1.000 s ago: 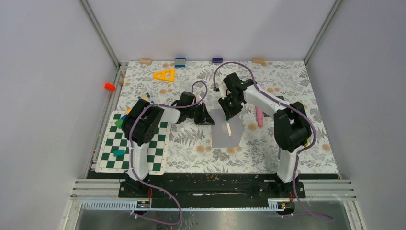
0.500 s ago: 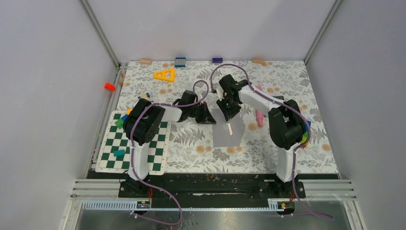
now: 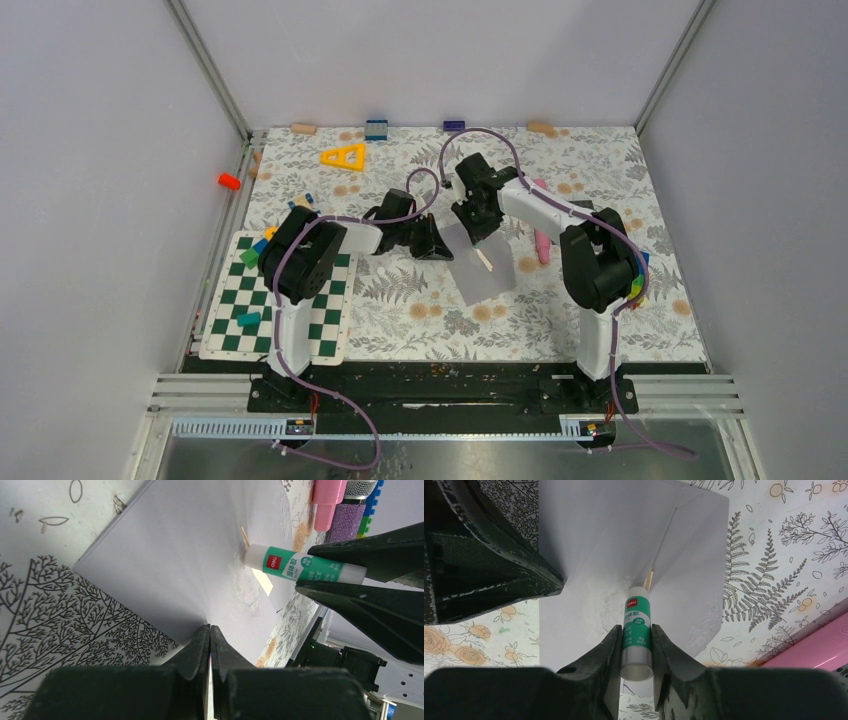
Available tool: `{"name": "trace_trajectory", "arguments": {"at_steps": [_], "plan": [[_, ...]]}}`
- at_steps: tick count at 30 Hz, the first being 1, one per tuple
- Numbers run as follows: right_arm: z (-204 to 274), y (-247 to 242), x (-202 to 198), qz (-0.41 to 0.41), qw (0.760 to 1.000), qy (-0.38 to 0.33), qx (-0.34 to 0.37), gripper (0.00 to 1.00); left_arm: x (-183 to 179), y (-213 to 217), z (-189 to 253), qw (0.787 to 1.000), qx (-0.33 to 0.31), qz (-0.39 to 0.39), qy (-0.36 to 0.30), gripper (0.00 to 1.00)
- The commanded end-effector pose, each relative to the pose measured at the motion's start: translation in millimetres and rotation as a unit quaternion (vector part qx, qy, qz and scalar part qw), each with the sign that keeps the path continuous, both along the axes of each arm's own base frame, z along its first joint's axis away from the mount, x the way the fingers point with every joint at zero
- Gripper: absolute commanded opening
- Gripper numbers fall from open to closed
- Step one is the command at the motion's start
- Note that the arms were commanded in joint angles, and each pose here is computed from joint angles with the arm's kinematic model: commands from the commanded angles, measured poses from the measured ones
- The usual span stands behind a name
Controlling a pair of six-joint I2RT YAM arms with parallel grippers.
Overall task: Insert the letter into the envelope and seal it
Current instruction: Paint the envelope at the center of the board.
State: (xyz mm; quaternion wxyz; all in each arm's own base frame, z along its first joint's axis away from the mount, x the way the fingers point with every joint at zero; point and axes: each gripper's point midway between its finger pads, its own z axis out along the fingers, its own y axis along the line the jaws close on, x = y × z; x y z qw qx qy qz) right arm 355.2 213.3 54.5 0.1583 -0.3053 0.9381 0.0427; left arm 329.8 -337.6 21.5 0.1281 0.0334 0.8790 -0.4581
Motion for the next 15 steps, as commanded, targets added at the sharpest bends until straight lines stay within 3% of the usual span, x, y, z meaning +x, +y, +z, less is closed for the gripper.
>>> {"name": "trace_trajectory", "arguments": {"at_steps": [1, 15], "plan": [[10, 16, 12, -0.003, 0.999, -0.019, 0.028, 0.0, 3, 1, -12, 1.0, 0.03, 0.005, -0.003, 0.0], [3, 25, 25, -0.013, 0.999, -0.024, 0.034, 0.0, 3, 0, -12, 1.0, 0.03, 0.002, -0.002, 0.0]]}}
